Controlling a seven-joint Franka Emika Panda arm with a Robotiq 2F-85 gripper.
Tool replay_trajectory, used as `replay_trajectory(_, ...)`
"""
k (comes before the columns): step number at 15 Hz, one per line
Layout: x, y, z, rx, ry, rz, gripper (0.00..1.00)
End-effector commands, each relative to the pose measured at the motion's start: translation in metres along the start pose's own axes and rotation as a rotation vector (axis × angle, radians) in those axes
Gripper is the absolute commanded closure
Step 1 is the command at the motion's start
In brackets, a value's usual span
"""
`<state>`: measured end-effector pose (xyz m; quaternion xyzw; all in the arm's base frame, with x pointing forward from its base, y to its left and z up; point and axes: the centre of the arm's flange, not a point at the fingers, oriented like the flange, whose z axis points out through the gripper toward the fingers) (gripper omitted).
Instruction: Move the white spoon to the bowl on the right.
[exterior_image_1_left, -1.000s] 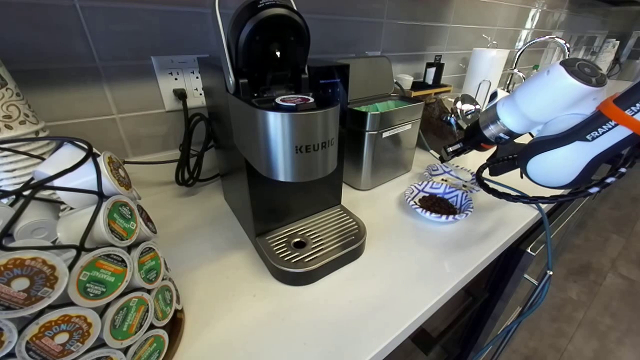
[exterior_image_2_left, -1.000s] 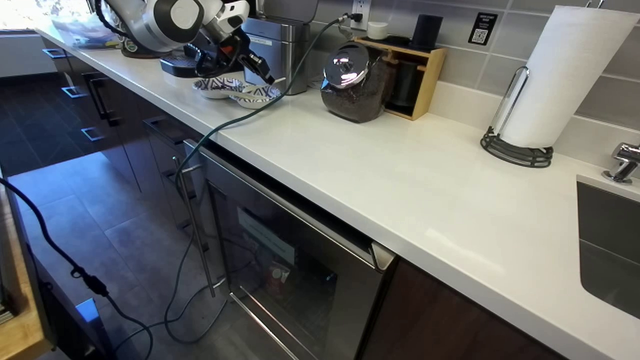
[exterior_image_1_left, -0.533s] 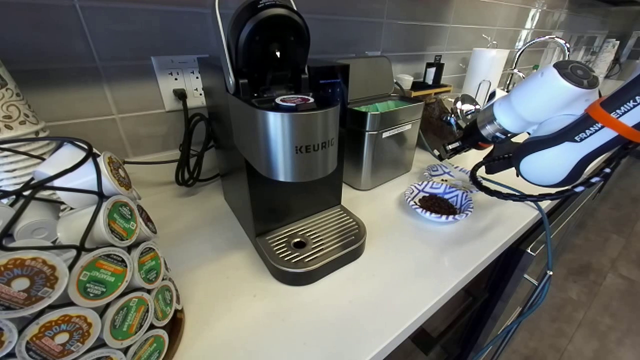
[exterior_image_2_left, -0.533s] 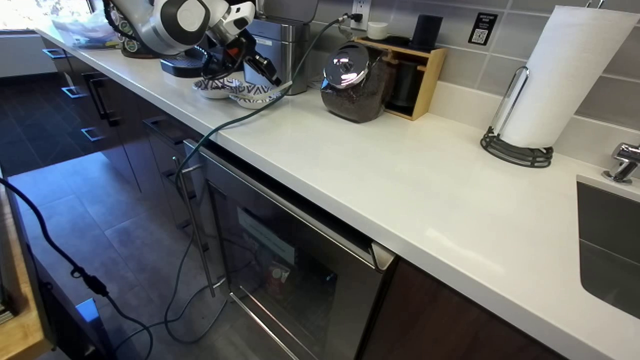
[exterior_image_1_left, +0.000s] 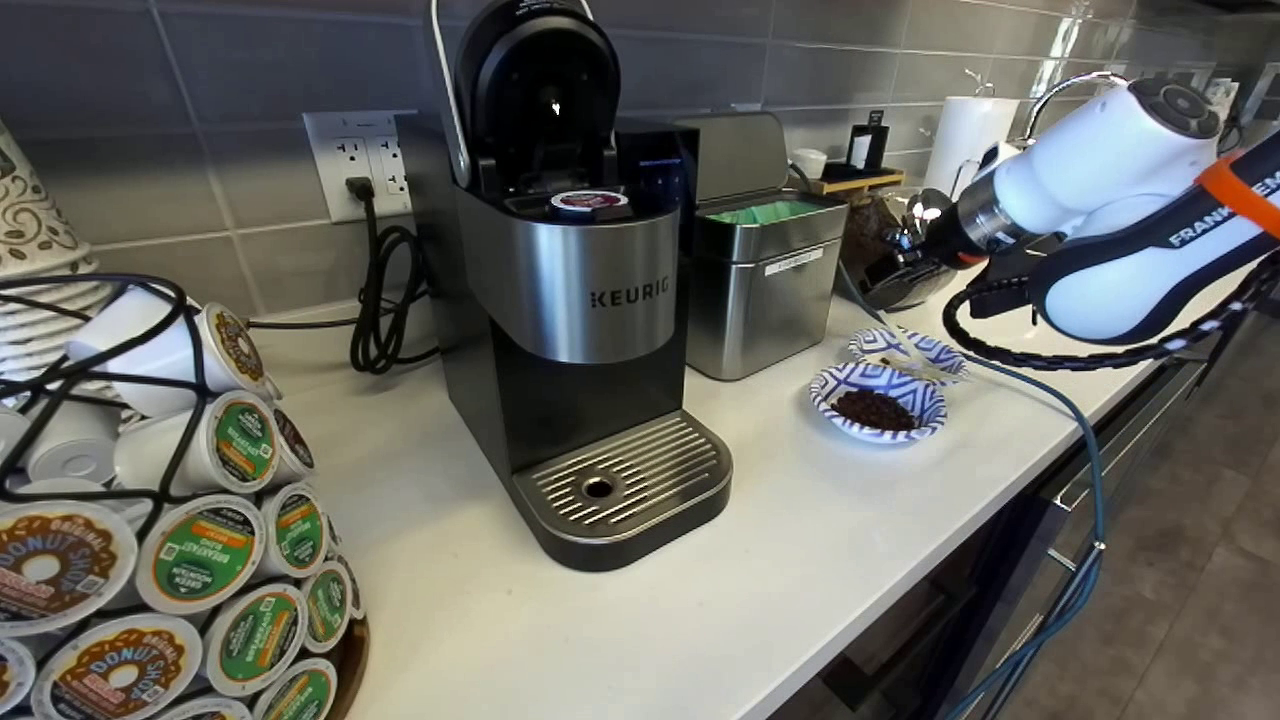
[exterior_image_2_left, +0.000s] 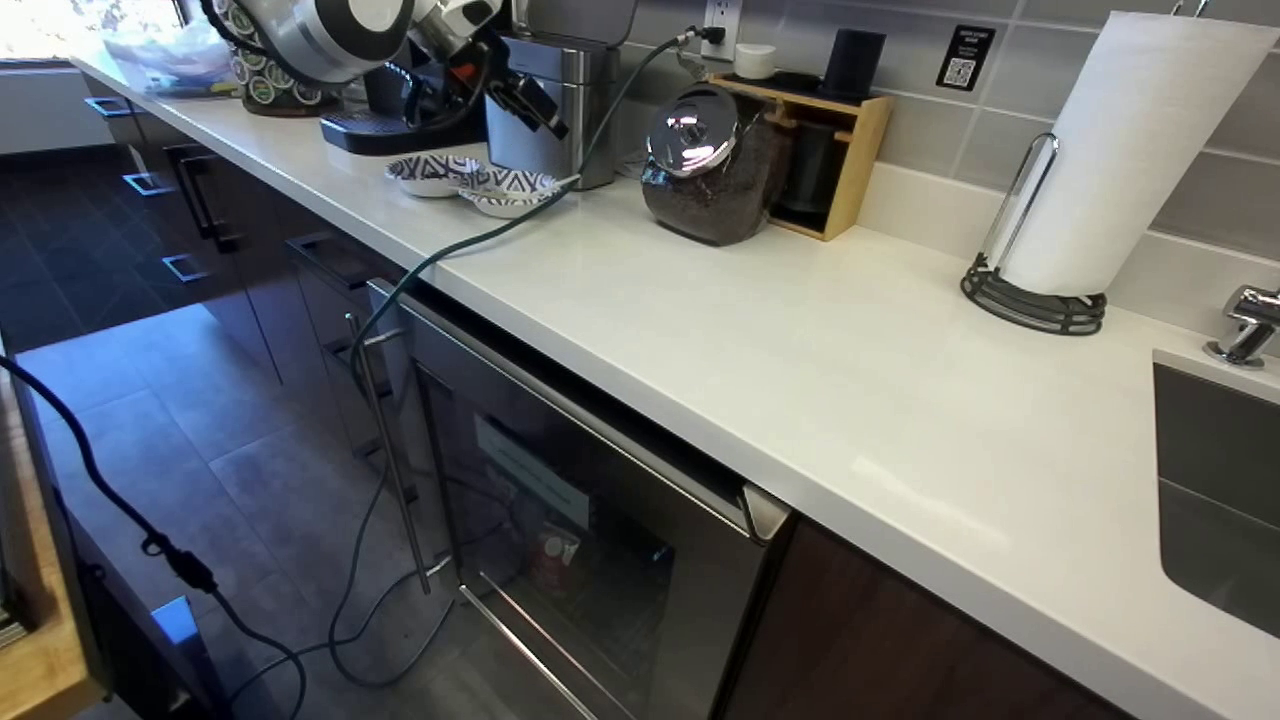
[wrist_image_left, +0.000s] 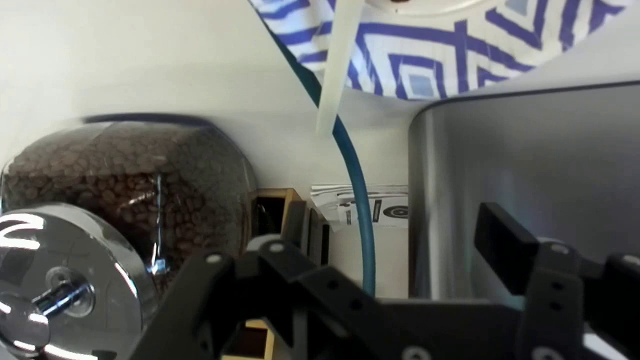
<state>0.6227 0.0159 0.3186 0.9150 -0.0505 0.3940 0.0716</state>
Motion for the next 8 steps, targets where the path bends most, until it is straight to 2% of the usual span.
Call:
replay_trajectory(1,0.002,-0.002,-0.066,0.097,-0.115,-0.063,0.00)
replay_trajectory(5,-0.007,-0.030,-0.123,0.241,-0.184,-0.176,0.00)
replay_trajectory(6,0.000,-0.044,-0.081,0.167,-0.131,-0.136,0.00)
replay_trajectory(8,-0.002,-0.054,-0.109,0.221,-0.139,-0.173,0.00)
